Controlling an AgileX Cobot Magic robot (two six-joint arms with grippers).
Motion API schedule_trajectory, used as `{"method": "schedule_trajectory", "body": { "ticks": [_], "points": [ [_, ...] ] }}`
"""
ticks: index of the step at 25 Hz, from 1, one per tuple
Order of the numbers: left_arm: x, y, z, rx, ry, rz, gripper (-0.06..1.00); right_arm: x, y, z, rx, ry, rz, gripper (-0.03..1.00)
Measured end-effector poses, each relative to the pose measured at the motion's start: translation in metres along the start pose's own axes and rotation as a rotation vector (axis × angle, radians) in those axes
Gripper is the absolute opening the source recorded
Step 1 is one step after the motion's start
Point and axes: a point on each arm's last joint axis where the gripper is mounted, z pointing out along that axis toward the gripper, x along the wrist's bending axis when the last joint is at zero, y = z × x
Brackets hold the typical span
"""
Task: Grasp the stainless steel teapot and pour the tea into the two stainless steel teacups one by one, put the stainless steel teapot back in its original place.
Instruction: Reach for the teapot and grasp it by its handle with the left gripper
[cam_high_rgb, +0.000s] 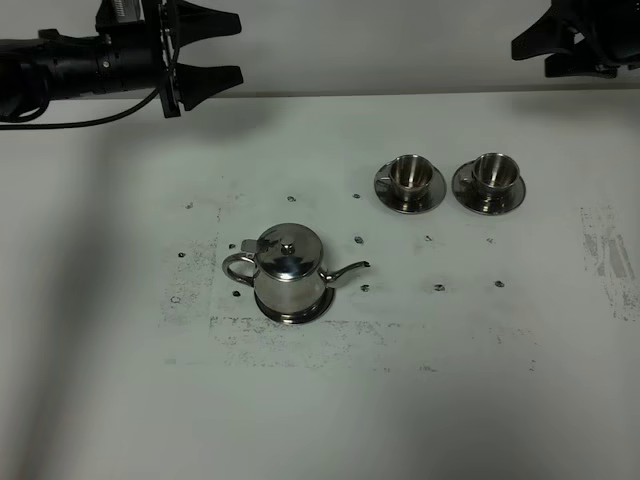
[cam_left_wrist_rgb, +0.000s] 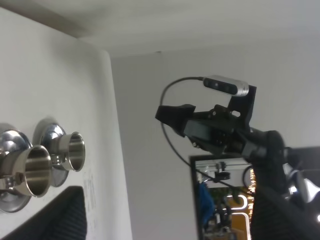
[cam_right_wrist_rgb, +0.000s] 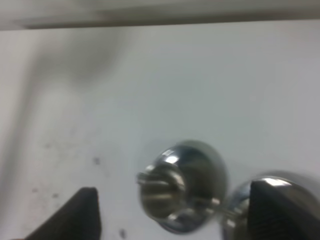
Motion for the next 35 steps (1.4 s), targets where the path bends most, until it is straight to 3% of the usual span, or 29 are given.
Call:
{"method": "schedule_trajectory", "body": {
  "ticks": [5, 8, 19, 25, 31, 35],
  "points": [
    [-0.012, -0.002, -0.002, 0.025, 0.039, 0.041, 0.65, 0.015, -0.001, -0.042, 0.024, -0.243, -0.022, 0.59],
    [-0.012, -0.002, -0.003, 0.032, 0.05, 0.045, 0.65, 0.033, -0.008, -0.066, 0.025, -0.314, -0.045, 0.59],
    [-0.008, -0.004, -0.003, 0.054, 0.085, 0.056, 0.65, 0.089, -0.08, -0.123, 0.075, -0.359, -0.086, 0.59],
    [-0.008, -0.004, -0.003, 0.056, 0.089, 0.057, 0.65, 0.109, -0.142, -0.141, 0.097, -0.393, -0.094, 0.59],
    [-0.008, -0.005, -0.003, 0.059, 0.093, 0.071, 0.65, 0.133, -0.19, -0.175, -0.17, -0.53, -0.152, 0.59],
    [-0.008, -0.005, -0.003, 0.06, 0.093, 0.078, 0.65, 0.15, -0.218, -0.193, -0.345, -0.563, -0.179, 0.59]
  ]
}}
